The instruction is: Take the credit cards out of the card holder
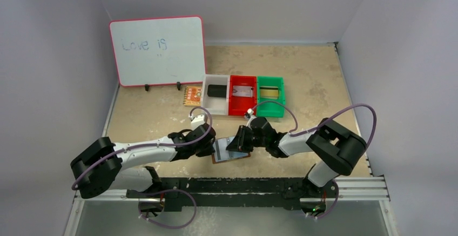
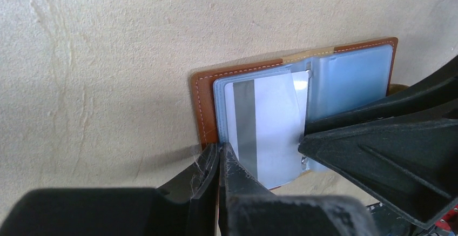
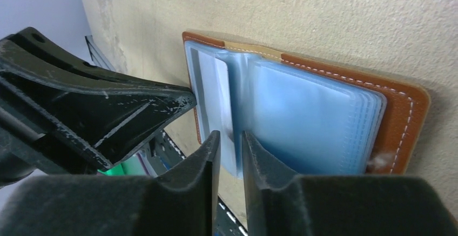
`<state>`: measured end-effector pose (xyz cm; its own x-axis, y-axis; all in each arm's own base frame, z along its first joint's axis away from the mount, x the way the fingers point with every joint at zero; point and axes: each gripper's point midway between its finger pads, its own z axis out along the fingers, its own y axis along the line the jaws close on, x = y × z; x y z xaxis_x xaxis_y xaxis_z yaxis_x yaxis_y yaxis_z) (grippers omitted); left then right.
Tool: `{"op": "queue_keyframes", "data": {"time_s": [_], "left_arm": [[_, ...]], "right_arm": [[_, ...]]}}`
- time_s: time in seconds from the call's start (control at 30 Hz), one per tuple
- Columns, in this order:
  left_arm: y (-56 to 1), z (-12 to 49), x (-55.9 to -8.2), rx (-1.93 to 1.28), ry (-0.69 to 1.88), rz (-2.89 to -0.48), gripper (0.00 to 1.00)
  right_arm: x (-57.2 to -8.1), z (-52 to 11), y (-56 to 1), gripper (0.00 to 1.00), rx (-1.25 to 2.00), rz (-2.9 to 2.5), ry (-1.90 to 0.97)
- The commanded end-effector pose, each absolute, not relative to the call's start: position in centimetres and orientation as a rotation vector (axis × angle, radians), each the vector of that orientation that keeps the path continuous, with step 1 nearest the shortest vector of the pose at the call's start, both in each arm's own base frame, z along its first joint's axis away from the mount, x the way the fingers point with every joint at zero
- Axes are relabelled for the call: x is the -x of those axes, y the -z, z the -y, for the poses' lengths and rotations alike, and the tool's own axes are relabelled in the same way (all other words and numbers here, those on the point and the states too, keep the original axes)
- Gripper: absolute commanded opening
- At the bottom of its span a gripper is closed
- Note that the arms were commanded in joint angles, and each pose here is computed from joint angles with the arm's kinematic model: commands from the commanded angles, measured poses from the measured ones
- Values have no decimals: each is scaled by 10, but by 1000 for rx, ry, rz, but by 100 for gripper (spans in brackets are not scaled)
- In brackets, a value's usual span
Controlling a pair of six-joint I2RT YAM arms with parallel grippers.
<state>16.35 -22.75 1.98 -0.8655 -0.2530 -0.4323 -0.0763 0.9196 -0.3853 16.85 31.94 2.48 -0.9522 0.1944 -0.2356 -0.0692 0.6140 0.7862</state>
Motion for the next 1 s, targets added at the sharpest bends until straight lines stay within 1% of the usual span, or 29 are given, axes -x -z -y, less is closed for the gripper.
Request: {"op": "queue_keyframes", "data": {"time_s": [0.0, 0.1, 0.13, 0.23, 0.3, 0.33, 0.7, 0.97], "left_arm": [[-19, 225, -166, 174, 438, -2593, 0], [-17, 224, -165, 165, 422, -2600, 0], [-16, 223, -165, 164, 418, -2602, 0], [-14, 221, -166, 163, 397, -2605, 0], [-13, 218, -166, 165, 373, -2605, 0], [-12, 216, -166, 165, 364, -2606, 0], [-10, 207, -167, 163, 300, -2601, 0], [-14, 208, -171, 170, 304, -2585, 0]], "right_arm": [[-171, -328, -29, 28, -64, -2539, -1297], [-171, -330, -29, 27, -52, -2538, -1307], [-171, -330, -30, 24, -48, -2535, -1309], [-172, -330, -33, 9, -47, -2519, -1317], [-172, -328, -34, 2, -58, -2515, -1310], [-172, -327, -34, 0, -69, -2516, -1302], [-177, -311, -31, 0, -126, -2514, -1258], [-176, -311, -33, 0, -88, -2512, -1285]]}}
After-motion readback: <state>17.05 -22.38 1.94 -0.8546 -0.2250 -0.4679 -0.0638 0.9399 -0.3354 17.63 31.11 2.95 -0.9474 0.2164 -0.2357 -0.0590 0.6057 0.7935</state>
